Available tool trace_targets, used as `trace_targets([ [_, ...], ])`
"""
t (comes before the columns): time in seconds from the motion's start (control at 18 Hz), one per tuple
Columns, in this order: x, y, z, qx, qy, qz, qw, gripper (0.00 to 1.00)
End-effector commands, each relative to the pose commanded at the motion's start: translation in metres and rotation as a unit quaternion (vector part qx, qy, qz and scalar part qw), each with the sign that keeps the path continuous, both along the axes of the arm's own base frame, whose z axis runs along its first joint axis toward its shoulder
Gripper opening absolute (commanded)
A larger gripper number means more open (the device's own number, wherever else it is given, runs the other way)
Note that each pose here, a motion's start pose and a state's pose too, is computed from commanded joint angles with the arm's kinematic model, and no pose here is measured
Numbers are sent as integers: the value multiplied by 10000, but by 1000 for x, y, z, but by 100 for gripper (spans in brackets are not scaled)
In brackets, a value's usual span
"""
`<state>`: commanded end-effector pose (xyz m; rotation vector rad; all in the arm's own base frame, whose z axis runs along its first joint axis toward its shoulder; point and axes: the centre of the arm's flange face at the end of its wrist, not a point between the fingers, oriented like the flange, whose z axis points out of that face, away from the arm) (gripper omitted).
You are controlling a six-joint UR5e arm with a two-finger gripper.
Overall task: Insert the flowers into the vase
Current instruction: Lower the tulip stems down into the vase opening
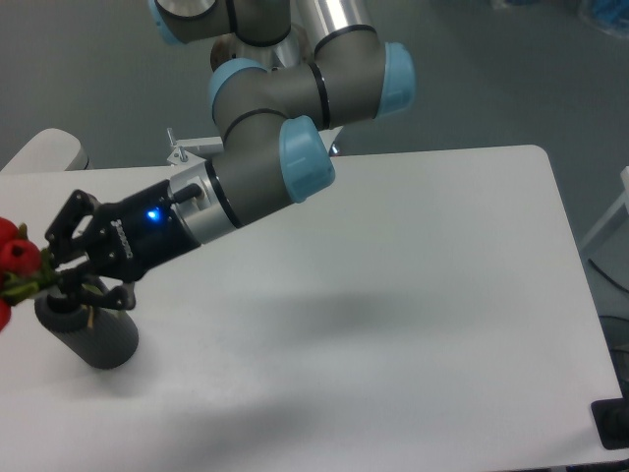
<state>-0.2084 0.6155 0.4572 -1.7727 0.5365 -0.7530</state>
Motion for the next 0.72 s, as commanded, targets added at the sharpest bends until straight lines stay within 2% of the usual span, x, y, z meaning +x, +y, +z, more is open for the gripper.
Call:
trace_targets([
  [0.39, 40, 1, -6, 199, 34, -288, 9994, 3],
  [0.72, 48, 8, -23, 211, 53, -386, 9990, 5],
])
